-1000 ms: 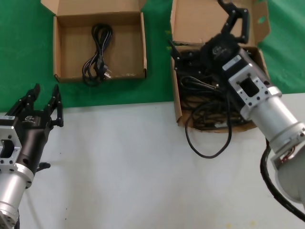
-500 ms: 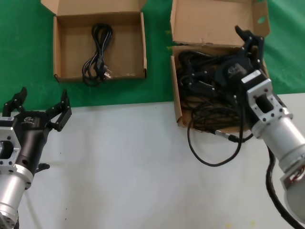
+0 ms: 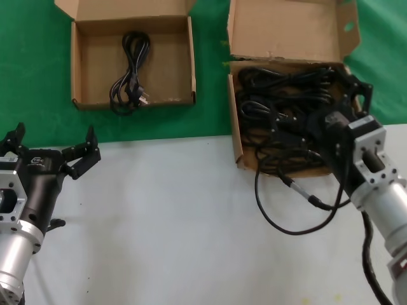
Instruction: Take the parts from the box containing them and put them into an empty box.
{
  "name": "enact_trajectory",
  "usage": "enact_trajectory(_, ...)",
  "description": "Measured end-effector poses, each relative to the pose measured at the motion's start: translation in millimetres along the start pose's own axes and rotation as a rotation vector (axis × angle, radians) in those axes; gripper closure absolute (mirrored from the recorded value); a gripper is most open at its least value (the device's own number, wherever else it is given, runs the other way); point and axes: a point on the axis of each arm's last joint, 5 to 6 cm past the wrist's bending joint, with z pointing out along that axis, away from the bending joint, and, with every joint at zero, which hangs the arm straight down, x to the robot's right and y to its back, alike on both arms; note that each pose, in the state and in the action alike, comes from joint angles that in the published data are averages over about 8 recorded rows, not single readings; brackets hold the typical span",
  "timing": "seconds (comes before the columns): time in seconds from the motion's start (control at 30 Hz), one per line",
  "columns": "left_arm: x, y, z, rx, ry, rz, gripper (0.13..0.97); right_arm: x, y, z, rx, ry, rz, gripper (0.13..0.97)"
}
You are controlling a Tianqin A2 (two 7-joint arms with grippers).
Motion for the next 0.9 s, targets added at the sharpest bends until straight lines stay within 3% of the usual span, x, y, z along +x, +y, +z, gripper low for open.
enact_trajectory(0.43, -0.4, 1.0, -1.1, -0.003, -0.005, -0.001, 0.158, 3.0, 18.9, -26.7, -0.081, 0.052, 0.118, 0.13)
enact_trajectory(0.9, -0.9, 2.1, -2.4, -0.007, -0.011, -0.003, 0.132, 6.6, 36.2, -56.5, -0.157, 0.117, 0.237, 0.13)
